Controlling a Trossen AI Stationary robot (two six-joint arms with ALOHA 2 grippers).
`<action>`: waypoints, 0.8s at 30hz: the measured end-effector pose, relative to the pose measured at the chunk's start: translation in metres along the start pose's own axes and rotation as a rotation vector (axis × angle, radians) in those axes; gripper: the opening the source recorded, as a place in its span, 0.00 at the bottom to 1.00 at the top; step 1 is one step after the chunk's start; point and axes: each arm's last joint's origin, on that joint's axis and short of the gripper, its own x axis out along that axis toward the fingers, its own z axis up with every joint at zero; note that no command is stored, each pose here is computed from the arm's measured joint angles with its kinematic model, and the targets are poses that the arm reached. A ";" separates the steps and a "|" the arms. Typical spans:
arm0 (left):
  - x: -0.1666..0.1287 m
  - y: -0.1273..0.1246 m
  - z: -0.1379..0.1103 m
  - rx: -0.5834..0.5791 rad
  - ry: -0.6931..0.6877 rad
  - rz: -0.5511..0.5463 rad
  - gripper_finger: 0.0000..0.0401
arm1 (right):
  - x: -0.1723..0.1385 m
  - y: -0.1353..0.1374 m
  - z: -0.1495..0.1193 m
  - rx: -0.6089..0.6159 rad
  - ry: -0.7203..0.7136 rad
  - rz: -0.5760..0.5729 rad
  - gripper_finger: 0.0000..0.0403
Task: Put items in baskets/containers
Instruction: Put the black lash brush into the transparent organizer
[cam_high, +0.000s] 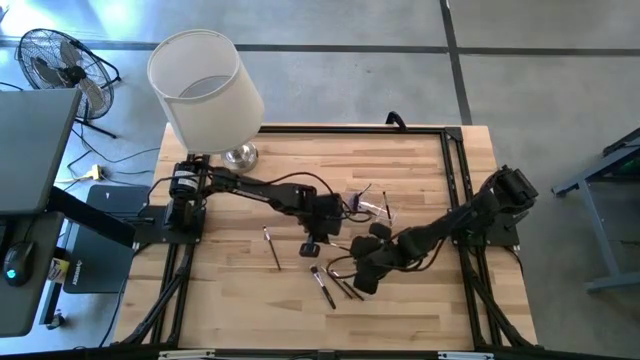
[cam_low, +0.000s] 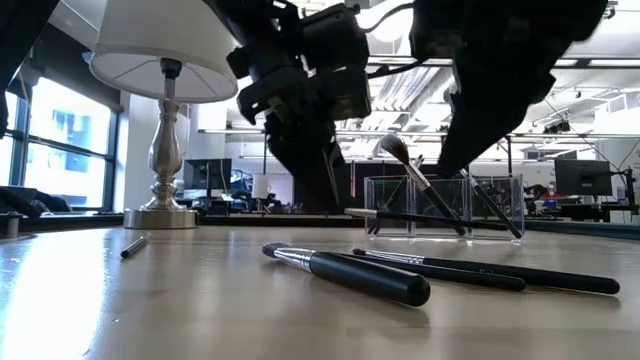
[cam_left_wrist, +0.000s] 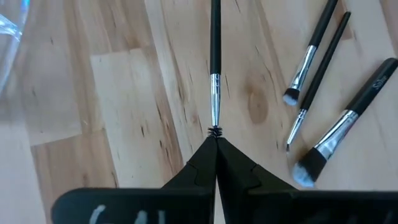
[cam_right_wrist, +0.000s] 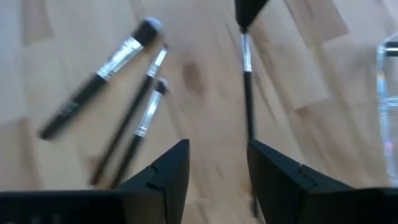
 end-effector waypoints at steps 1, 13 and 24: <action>-0.002 0.000 0.002 -0.001 0.001 0.000 0.00 | 0.000 -0.001 -0.001 -0.018 0.010 -0.014 0.40; -0.034 -0.005 0.033 -0.053 0.009 0.039 0.00 | 0.004 -0.019 0.001 -0.091 0.090 -0.089 0.35; -0.039 -0.006 0.033 -0.065 0.047 0.039 0.00 | 0.001 -0.023 0.018 -0.182 0.080 -0.069 0.28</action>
